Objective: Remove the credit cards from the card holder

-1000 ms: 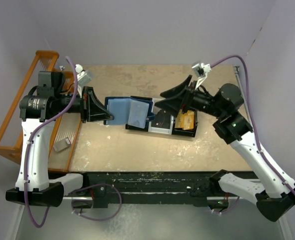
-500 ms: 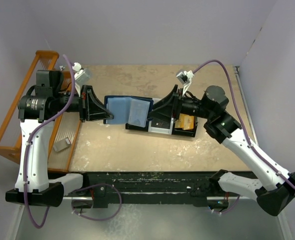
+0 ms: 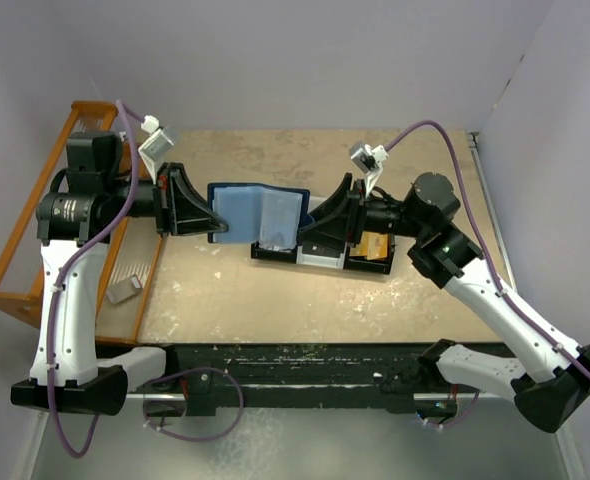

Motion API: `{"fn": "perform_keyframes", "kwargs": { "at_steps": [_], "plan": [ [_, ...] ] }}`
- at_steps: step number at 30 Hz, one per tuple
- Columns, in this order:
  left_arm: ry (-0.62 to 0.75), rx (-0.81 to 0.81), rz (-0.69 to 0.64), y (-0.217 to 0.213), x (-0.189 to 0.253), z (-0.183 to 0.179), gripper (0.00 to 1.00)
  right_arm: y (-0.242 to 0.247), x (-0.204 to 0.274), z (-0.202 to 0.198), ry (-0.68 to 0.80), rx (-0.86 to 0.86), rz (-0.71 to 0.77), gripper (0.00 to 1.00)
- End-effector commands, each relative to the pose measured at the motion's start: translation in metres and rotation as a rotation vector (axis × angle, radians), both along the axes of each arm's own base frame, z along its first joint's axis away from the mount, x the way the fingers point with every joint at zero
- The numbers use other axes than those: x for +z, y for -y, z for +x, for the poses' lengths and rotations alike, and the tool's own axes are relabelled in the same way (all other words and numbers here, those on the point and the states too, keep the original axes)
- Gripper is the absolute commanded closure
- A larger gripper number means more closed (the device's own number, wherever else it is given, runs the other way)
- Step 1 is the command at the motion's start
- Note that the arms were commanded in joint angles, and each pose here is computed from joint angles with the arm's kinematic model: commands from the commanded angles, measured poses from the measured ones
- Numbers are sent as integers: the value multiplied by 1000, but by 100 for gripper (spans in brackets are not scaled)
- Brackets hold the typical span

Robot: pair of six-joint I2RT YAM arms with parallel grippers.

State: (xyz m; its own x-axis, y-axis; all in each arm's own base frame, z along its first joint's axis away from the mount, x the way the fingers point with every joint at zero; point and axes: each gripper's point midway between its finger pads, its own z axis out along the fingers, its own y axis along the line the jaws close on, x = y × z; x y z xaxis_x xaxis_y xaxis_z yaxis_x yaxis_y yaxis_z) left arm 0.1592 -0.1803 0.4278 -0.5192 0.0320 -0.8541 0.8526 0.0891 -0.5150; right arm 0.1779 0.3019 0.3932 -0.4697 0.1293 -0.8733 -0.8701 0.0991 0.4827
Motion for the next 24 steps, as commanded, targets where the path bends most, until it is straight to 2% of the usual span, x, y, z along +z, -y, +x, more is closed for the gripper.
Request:
{"fn": "perform_keyframes", "kwargs": {
  "at_steps": [1, 9, 19, 22, 24],
  "plan": [
    [35, -65, -53, 1, 17, -14, 100, 0, 29, -13, 90, 62, 76, 51],
    [34, -65, -54, 1, 16, -15, 100, 2, 43, -32, 99, 158, 128, 51],
    [42, -66, -54, 1, 17, -18, 100, 1, 53, -34, 95, 179, 141, 46],
    [43, -65, -53, 1, 17, -18, 100, -3, 56, -25, 69, 147, 139, 54],
    [44, -66, -54, 1, 17, -18, 100, -6, 57, -13, 34, 100, 136, 65]
  ]
}}
